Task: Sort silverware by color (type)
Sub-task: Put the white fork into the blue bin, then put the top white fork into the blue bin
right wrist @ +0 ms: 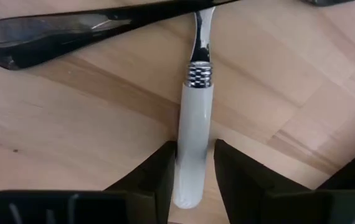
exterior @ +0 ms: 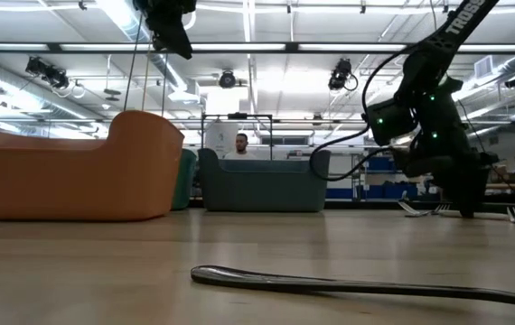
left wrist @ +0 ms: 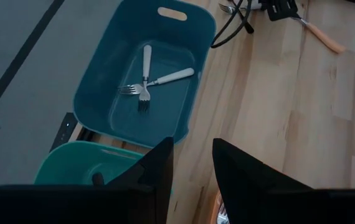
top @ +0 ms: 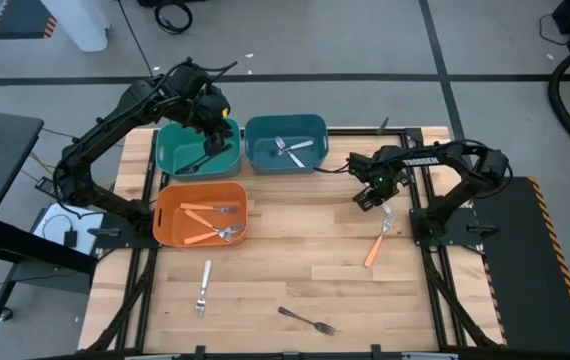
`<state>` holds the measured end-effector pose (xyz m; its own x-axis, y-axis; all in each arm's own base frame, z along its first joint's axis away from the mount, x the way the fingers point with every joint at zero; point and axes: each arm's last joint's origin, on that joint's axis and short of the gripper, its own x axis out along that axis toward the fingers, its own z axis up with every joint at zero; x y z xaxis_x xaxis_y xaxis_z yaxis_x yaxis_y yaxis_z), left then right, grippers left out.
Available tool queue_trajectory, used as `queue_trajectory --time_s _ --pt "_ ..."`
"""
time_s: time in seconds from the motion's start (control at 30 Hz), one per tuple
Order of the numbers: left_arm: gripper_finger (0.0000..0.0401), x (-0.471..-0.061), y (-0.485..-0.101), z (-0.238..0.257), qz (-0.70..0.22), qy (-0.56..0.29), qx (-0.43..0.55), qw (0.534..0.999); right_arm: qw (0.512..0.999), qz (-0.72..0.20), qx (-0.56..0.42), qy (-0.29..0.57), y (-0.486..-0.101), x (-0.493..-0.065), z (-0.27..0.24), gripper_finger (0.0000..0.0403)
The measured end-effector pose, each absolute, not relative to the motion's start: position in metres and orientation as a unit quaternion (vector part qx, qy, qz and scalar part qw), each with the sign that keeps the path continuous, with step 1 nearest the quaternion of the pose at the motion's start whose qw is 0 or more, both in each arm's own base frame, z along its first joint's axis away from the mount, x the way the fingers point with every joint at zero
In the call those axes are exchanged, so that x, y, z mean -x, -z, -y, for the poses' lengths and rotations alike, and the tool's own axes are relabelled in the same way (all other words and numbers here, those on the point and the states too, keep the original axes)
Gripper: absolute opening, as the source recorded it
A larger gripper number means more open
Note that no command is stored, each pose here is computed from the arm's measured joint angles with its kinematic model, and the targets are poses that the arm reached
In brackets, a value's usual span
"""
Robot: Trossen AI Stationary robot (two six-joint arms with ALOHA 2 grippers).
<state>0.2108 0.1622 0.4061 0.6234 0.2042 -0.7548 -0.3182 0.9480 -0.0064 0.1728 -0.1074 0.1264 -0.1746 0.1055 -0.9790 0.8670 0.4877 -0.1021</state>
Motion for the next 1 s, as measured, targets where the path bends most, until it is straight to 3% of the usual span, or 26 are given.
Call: queue_trajectory --time_s 0.2,0.47,0.57,0.87,1.0 --pt "0.0121 -0.211 -0.406 -0.162 -0.409 -0.145 0.070 0.898 0.534 -0.676 -0.357 0.361 -0.128 -0.171 0.107 0.0057" --pt "0.0121 -0.211 -0.406 -0.162 -0.409 -0.145 0.069 0.898 0.529 -0.683 -0.354 0.358 -0.136 -0.171 0.107 0.0049" --pt "0.0121 -0.211 -0.406 -0.162 -0.409 -0.145 0.069 0.898 0.526 -0.691 -0.350 0.351 -0.146 -0.167 0.105 0.0005" --pt "0.0121 -0.211 -0.406 -0.162 -0.408 -0.145 0.068 0.899 0.544 -0.669 -0.366 0.351 -0.168 -0.158 0.100 0.0002" --pt "0.0121 -0.211 -0.407 -0.163 -0.406 -0.145 0.067 0.900 0.584 -0.630 -0.375 0.348 -0.168 -0.166 0.106 0.0009"
